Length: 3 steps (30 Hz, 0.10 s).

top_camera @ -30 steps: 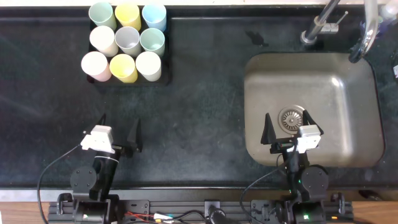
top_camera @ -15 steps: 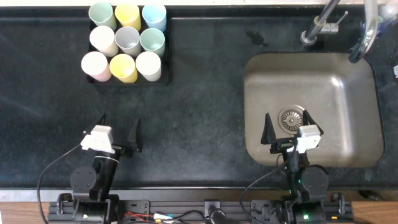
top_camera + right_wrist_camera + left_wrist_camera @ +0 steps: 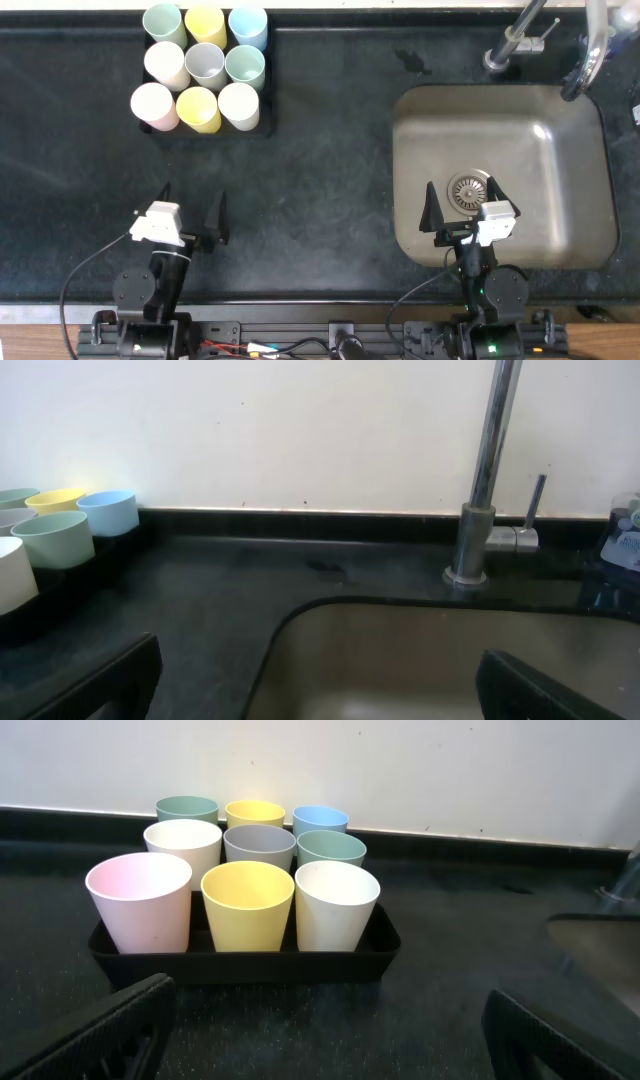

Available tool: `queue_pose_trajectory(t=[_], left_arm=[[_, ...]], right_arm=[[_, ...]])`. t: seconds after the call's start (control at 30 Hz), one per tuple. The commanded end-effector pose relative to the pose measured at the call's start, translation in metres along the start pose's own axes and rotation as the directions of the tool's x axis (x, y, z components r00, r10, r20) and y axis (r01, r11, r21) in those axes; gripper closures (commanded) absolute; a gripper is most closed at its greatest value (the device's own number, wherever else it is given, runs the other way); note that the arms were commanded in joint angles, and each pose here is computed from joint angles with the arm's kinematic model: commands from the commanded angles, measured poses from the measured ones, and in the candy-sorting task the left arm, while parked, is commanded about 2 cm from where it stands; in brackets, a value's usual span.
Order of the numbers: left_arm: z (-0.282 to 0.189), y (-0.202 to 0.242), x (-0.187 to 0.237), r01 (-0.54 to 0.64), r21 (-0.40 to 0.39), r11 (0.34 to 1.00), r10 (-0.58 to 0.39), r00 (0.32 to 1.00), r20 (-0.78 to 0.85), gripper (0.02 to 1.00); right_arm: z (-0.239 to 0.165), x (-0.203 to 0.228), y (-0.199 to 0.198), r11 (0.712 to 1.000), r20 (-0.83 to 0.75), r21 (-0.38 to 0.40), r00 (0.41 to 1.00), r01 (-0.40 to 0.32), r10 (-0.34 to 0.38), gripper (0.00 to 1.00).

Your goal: Store Cups

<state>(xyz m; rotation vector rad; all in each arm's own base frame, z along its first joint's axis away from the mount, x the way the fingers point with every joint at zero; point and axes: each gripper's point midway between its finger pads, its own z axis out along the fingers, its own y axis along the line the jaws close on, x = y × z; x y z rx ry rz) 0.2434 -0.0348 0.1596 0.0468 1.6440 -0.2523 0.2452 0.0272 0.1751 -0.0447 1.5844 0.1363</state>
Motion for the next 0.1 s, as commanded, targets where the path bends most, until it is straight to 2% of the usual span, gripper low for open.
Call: queue_pose_trajectory(t=[0.03,0.1], left_arm=[[-0.0005,-0.0004,-0.0009,0.006,0.001,1.000,-0.006,1.000,0.007,0.020],[-0.0005,-0.0004,-0.0009,0.006,0.001,1.000,-0.006,1.000,0.007,0.018]], right_arm=[[0.0002,0.0032,-0.0023,1.000,0.001,0.012,1.000,0.004,-0.004,0.003],[0.0002,0.0032,-0.0023,1.000,0.001,0.012,1.000,0.004,-0.004,0.005]])
